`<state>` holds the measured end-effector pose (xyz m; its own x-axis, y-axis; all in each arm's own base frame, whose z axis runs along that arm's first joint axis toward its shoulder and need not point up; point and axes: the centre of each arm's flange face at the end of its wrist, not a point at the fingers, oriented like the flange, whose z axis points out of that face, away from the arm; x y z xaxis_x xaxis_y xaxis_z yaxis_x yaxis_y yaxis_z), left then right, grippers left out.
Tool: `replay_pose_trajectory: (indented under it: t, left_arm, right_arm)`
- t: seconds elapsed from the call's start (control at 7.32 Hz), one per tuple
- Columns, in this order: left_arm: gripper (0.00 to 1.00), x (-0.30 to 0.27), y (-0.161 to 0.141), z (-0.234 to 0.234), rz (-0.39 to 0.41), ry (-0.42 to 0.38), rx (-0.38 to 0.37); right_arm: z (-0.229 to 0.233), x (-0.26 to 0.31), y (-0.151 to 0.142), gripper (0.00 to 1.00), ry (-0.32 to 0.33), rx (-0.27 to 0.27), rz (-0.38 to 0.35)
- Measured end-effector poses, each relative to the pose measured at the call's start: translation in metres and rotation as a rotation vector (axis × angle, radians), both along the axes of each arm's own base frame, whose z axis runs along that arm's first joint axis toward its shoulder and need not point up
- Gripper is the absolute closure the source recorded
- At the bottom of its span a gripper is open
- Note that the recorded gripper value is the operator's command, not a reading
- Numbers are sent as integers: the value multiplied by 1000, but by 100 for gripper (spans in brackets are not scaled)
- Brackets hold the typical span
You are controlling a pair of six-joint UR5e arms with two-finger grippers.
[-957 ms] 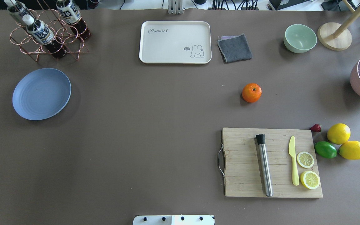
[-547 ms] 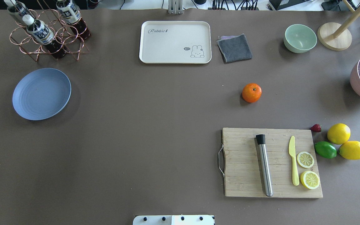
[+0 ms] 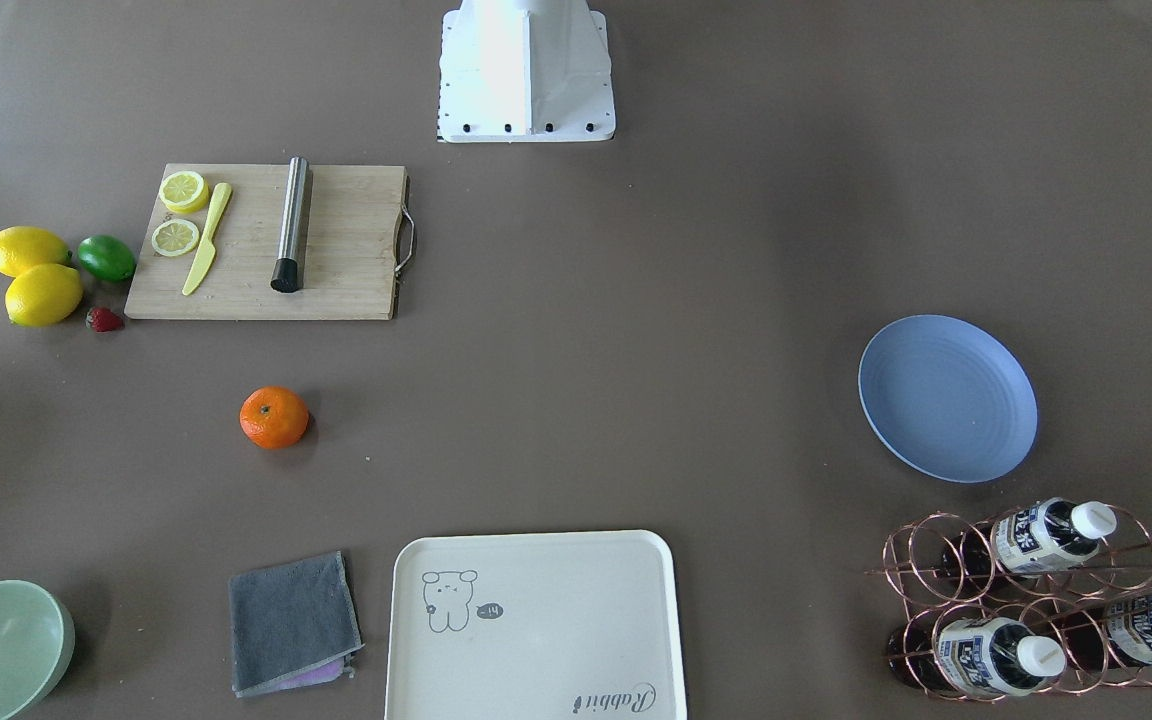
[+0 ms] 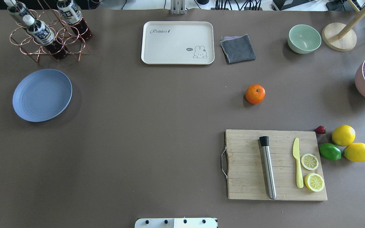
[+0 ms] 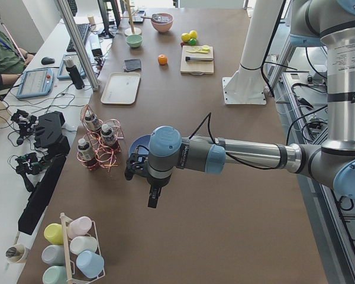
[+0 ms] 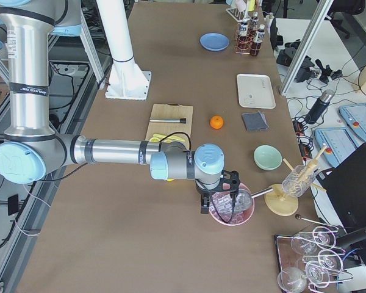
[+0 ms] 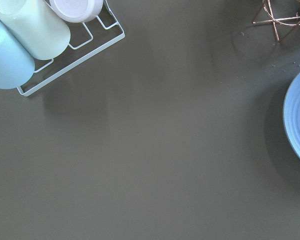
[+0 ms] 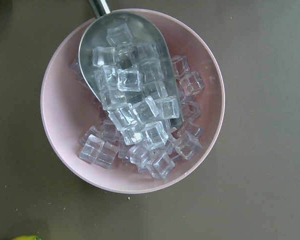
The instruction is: Pick orange to plate
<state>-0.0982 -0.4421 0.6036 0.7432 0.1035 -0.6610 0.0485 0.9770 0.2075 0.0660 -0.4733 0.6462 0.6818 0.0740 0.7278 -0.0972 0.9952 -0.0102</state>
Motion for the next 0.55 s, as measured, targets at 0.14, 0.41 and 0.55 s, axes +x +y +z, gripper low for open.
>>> replay_pose_trajectory:
  t: [0.14,0.41,0.55]
  left_arm:
    - [1,0,-1,1,0,-4,0]
    - [1,-1,-5,1,-3,-11,1]
    - [2,-1,-6,2,-5,-12,-3]
  right_arm:
    - [0,0,0,0,0,0,0]
    - [-2,0,-1,0,-2,3,0]
    - [-3,0,-2,0,-5,6,-1]
